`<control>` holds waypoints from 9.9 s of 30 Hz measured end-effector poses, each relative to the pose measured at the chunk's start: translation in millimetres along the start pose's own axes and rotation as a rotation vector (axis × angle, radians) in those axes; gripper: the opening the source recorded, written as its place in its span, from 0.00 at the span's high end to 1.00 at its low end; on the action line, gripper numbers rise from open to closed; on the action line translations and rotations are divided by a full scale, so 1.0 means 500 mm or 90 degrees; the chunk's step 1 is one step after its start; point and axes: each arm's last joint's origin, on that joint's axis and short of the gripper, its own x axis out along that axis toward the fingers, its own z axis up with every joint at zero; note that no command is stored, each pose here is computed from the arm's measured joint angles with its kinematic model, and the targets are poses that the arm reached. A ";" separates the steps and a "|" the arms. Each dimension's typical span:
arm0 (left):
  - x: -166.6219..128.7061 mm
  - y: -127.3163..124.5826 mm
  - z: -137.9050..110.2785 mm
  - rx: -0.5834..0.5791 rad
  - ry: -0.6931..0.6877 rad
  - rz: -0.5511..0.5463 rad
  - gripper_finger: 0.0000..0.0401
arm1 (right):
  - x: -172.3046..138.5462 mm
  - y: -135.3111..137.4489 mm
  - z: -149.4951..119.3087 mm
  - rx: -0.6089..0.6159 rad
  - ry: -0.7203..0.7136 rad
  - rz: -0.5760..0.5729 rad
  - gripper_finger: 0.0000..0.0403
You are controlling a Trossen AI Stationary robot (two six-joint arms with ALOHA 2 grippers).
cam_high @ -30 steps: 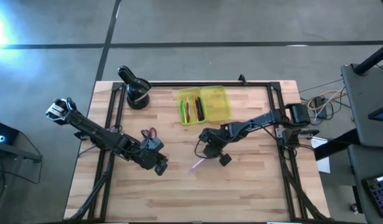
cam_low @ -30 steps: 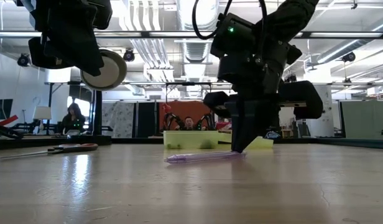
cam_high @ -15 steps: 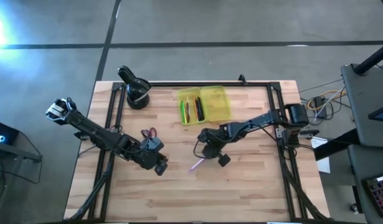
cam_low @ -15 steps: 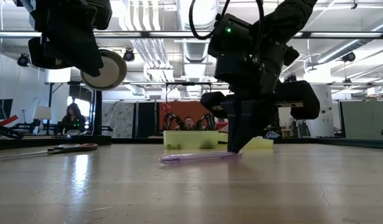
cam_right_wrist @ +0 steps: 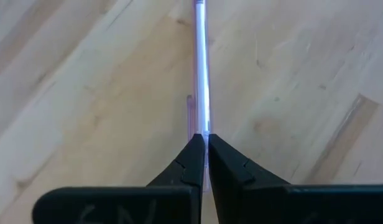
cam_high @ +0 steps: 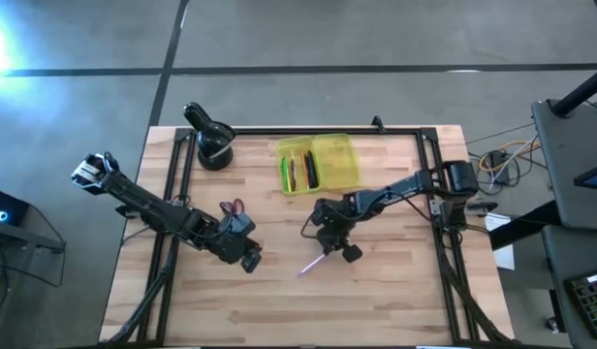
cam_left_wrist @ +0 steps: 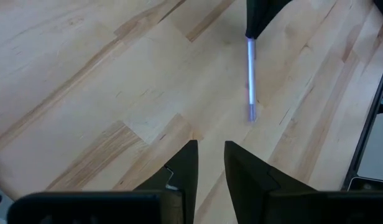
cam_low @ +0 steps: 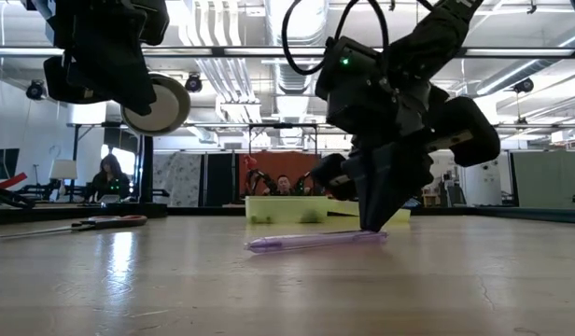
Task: Pick & place school supplies into a supply box
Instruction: Put the purple pencil into the yellow supply box, then put the black scissors into the yellow supply box
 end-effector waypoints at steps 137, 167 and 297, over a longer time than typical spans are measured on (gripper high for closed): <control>-0.002 0.004 0.013 0.034 -0.124 0.053 0.84 | -0.253 -0.289 0.012 0.949 -0.169 -0.412 0.94; -0.002 0.005 0.013 0.057 -0.122 0.057 0.84 | -0.253 -0.310 0.065 0.895 -0.169 -0.296 0.66; 0.016 0.081 0.248 -0.424 -0.287 0.193 0.85 | -0.518 0.230 -0.116 0.579 -0.462 -0.348 0.85</control>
